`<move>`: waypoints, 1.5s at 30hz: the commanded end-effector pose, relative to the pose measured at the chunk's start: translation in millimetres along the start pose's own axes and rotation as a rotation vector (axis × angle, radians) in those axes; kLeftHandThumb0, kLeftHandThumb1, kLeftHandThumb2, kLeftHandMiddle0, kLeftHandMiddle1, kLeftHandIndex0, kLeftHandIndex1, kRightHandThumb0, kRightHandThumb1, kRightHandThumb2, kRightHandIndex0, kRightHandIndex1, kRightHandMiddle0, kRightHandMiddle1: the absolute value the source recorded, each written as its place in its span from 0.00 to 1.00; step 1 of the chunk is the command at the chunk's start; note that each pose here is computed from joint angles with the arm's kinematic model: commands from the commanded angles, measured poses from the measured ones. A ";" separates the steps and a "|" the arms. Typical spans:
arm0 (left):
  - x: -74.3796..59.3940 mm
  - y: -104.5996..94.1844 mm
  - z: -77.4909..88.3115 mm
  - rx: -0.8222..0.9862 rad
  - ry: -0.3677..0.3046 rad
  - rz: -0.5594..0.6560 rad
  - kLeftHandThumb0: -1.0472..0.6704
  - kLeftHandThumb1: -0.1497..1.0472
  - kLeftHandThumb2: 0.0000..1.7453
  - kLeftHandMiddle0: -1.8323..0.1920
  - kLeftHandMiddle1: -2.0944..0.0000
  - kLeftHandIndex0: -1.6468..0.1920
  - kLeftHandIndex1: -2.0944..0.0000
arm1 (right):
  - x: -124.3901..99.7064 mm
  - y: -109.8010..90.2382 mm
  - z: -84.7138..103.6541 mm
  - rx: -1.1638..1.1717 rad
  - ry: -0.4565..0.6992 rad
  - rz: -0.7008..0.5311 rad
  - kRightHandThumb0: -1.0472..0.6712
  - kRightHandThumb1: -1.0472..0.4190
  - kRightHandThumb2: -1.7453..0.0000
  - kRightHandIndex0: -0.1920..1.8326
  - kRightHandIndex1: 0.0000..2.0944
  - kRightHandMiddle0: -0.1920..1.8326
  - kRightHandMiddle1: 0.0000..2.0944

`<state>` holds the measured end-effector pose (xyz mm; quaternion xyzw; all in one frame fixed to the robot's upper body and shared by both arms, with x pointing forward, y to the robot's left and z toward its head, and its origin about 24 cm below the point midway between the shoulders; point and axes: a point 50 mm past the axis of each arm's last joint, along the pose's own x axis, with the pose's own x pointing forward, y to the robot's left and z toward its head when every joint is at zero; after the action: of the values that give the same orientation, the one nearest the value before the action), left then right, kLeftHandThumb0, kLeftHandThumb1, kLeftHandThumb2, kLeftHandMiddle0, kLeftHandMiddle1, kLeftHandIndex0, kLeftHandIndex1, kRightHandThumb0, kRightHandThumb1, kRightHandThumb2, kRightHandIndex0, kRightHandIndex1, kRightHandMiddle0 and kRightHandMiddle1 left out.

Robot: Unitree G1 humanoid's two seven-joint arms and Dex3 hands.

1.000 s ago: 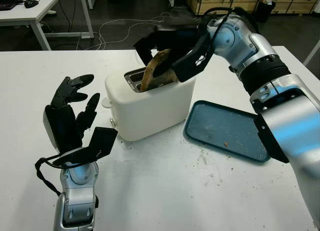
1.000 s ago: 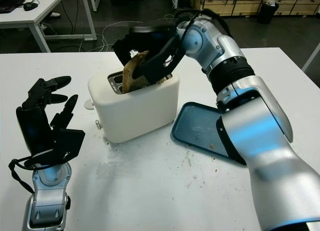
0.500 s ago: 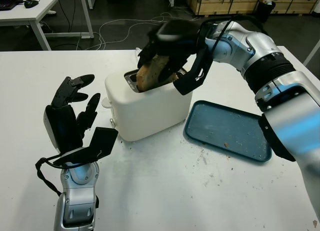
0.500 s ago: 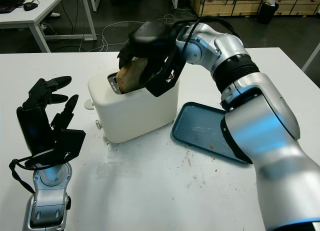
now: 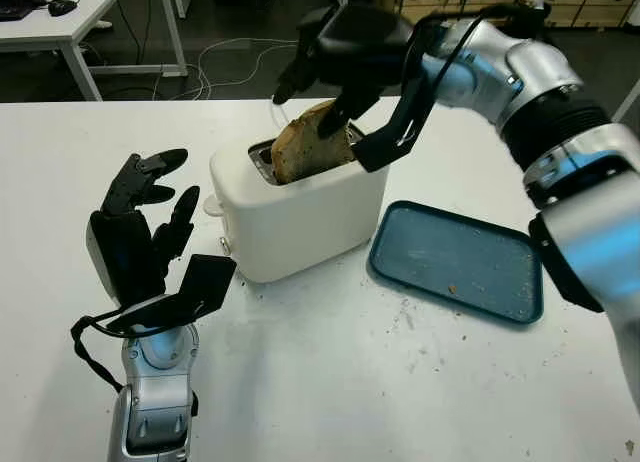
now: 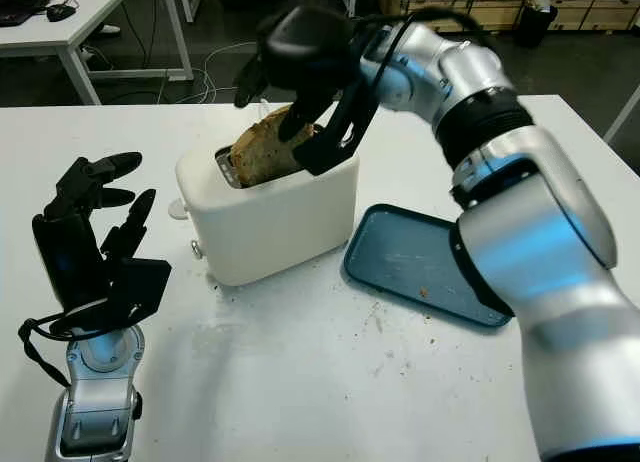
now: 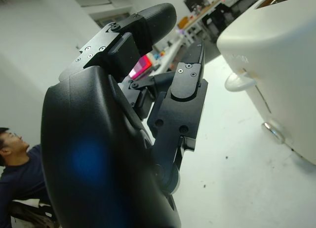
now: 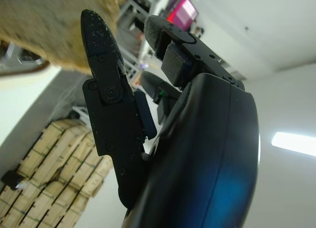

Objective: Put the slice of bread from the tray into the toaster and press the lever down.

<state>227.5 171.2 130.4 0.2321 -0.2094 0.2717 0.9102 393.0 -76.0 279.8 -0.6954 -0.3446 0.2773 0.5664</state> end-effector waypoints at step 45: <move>0.5 -1.7 2.0 0.001 -0.025 0.003 0.54 0.84 0.00 0.63 0.40 0.50 0.70 | -30.3 67.4 11.1 0.125 -0.086 -0.237 0.45 0.09 0.92 0.40 0.31 0.49 0.03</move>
<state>227.4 170.5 130.7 0.2319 -0.2117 0.2706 0.9100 375.6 -105.6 209.0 -0.6001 -0.4284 0.2615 0.6229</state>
